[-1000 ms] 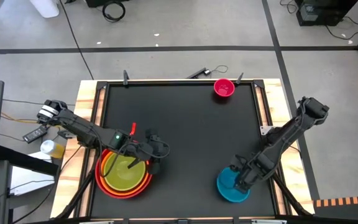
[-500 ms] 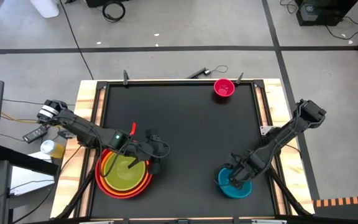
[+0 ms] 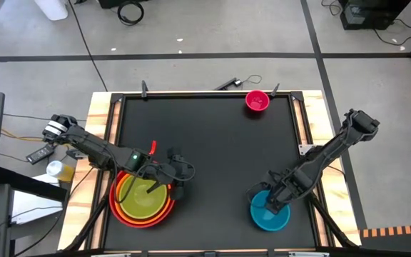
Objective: Nest bowls inside each other
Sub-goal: Stack the blue bowl on top of the green bowl, then stack the pink bowl on top of the blue bowl
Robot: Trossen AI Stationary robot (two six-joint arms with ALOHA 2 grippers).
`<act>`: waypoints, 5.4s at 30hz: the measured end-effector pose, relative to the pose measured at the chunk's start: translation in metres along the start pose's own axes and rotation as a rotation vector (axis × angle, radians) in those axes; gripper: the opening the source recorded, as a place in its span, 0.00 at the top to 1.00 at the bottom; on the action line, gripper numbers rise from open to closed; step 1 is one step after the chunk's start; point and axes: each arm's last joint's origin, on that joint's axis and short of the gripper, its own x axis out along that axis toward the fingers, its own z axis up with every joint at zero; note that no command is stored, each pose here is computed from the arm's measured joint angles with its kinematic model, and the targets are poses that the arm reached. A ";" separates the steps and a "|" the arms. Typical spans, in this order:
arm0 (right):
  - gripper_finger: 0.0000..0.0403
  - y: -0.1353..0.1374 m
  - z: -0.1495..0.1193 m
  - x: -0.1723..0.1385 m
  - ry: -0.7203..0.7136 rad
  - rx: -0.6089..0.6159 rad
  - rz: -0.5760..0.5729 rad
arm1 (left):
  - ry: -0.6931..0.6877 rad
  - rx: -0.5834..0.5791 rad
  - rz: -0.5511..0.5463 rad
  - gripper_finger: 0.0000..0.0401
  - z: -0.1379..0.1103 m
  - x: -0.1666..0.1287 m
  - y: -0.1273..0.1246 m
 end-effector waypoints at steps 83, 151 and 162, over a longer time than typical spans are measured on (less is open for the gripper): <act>0.90 0.107 0.301 0.023 -1.120 -0.562 0.499 | 0.269 -0.209 0.126 0.55 0.048 -0.150 0.025; 0.79 -0.281 0.285 0.020 -0.125 0.155 -0.378 | 0.380 -0.163 0.241 0.55 -0.050 -0.057 0.018; 0.93 -0.188 0.278 0.009 -0.179 -0.056 -0.314 | 0.407 -0.152 0.245 0.55 -0.022 -0.081 0.022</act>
